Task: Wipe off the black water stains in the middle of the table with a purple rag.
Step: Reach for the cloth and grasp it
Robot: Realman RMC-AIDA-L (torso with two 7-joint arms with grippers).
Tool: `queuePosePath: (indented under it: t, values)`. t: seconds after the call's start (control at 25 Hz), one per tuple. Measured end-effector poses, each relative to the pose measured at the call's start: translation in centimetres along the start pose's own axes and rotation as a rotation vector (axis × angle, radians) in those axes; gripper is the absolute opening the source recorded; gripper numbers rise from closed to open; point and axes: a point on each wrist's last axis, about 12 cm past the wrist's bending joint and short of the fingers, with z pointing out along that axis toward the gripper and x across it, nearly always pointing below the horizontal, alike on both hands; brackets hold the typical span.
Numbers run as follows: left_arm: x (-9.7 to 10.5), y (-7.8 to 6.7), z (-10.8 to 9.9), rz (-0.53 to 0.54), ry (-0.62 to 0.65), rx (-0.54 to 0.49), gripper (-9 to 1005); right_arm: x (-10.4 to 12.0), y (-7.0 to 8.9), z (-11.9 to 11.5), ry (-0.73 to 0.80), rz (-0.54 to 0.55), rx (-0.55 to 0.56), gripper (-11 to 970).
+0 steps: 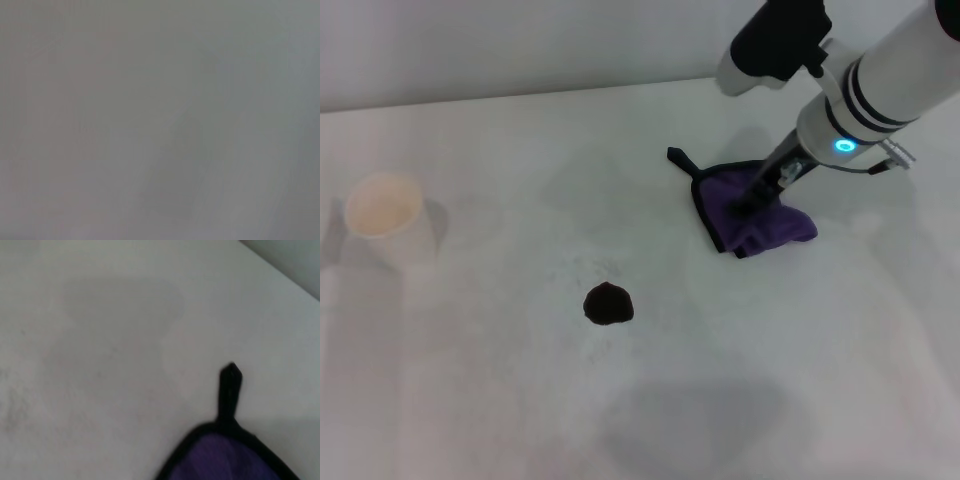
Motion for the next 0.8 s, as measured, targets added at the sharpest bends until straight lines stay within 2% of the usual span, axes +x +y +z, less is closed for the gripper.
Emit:
queuePosePath:
  t: [0.4, 0.6, 0.8]
  values:
    - [-0.5, -0.9, 1.2, -0.005, -0.017, 0.025, 893, 0.6, 0.3, 0.7, 0.032, -0.005, 0.003, 680]
    - [-0.5, -0.8, 1.2, 0.000, -0.017, 0.024, 893, 0.6, 0.3, 0.8, 0.028, -0.003, 0.003, 484]
    - [-0.5, -0.6, 1.1, 0.002, -0.015, 0.019, 893, 0.5, 0.3, 0.8, 0.029, -0.006, 0.003, 495]
